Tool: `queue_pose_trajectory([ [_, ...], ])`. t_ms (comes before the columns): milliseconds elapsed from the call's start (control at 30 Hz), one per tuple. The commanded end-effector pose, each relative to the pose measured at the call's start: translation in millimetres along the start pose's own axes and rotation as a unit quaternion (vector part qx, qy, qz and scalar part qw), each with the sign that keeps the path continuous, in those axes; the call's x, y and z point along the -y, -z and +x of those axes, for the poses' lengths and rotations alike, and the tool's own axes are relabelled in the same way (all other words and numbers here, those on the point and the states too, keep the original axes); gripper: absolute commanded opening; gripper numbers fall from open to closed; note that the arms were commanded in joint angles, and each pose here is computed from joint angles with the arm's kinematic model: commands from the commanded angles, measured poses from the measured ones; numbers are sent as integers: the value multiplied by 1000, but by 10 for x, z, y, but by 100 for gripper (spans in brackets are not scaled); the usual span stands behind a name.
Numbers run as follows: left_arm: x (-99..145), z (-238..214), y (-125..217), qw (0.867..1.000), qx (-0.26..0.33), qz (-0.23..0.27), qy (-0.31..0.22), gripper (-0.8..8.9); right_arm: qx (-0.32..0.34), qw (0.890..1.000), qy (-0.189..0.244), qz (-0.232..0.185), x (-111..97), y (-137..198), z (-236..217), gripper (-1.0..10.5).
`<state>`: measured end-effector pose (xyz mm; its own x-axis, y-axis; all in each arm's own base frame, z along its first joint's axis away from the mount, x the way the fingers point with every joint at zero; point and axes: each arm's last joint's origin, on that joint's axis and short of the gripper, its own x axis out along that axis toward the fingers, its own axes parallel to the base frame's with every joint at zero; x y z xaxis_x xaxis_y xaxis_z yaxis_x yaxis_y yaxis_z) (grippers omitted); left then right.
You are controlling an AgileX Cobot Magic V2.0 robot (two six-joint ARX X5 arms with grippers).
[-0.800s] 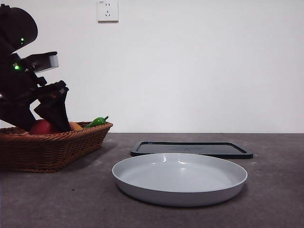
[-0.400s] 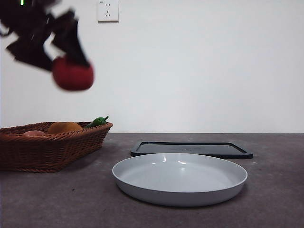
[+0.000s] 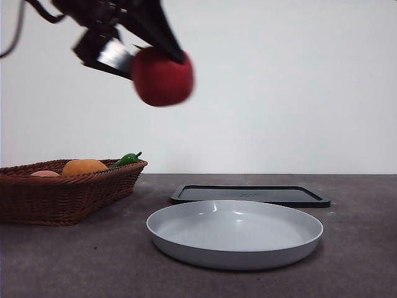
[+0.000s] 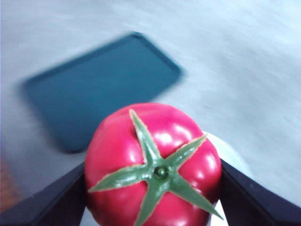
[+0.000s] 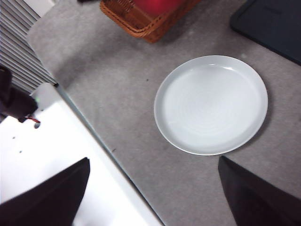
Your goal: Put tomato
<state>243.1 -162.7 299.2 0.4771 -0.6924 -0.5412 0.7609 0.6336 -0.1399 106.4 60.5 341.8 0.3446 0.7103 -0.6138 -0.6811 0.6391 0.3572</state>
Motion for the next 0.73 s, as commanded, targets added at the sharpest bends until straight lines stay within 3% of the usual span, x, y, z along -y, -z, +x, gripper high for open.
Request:
queue_pose_trajectory([
  [33,79,200,1,1000,-12,12,19,308,8,1000,0,-8,-18,-44,-21,433],
  [400,186,932,305,994,-86,28,58,308,7,1000,1,-8,-17,-43,-21,433],
  [733,206,1297,546,989,-127,26,70,308,7,1000,1,-8,-17,-43,-21,433],
])
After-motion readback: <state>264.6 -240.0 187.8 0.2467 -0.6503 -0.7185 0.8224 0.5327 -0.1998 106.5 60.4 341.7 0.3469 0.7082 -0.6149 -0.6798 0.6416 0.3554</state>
